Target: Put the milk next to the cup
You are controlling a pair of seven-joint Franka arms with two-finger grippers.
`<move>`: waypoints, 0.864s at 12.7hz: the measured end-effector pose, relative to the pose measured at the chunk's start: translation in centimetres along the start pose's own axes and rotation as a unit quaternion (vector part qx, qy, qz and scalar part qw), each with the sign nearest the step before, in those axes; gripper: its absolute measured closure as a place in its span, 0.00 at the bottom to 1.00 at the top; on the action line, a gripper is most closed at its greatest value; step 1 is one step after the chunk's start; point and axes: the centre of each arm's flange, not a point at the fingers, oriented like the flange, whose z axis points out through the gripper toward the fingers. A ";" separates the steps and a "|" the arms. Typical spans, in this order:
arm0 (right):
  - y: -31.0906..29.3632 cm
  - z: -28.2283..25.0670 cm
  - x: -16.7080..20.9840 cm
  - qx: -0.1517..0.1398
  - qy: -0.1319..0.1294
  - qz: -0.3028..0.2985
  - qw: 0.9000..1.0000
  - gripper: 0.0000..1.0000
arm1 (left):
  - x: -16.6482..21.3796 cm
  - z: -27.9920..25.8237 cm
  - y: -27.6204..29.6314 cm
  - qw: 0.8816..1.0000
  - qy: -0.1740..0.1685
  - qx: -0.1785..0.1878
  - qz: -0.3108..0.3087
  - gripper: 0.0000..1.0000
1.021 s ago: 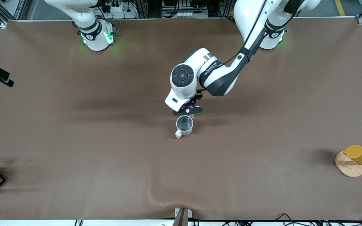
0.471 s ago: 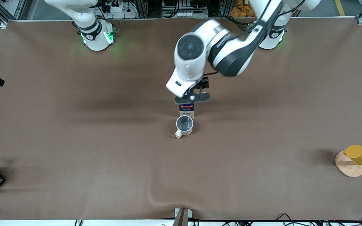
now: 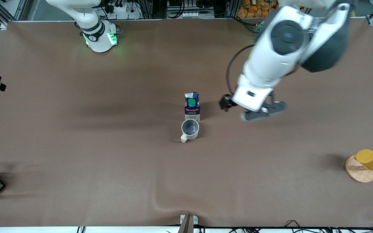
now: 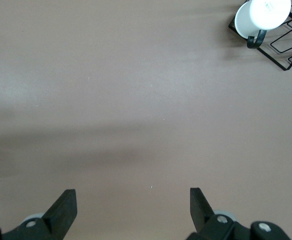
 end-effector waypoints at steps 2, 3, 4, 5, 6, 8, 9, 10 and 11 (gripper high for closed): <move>0.0 0.0 0.0 0.000 0.000 0.000 1.000 0.00 | 1.9 -1.0 -4.9 0.999 -0.013 0.014 0.030 0.00; 0.1 0.0 0.0 0.000 0.000 0.000 1.000 0.00 | 2.4 -1.7 -7.6 0.999 -0.021 0.021 0.046 0.00; 0.1 0.0 0.0 -0.001 0.000 0.000 1.000 0.00 | 2.5 -2.7 -10.1 0.998 -0.027 0.027 0.059 0.00; 0.1 -0.1 0.0 -0.001 0.001 0.000 1.000 0.00 | 2.1 -3.5 -12.2 0.997 -0.030 0.030 0.071 0.00; 0.1 -0.1 0.0 -0.001 0.001 0.000 1.000 0.00 | 1.3 -4.3 -13.7 0.995 -0.032 0.034 0.085 0.00; 0.1 -0.2 0.0 -0.001 0.002 0.000 1.000 0.00 | -0.9 -5.5 -16.2 0.993 -0.035 0.042 0.106 0.00; 0.1 -0.2 0.0 -0.001 0.001 0.001 1.000 0.00 | -1.7 -6.2 -17.8 0.992 -0.037 0.045 0.116 0.00; 0.2 -0.1 0.0 -0.001 0.000 0.001 1.000 0.00 | -2.2 -7.0 -19.5 0.990 -0.039 0.045 0.130 0.00; 0.2 -0.1 0.0 -0.001 0.000 0.001 1.000 0.00 | -2.5 -7.9 -21.1 0.989 -0.038 0.042 0.140 0.00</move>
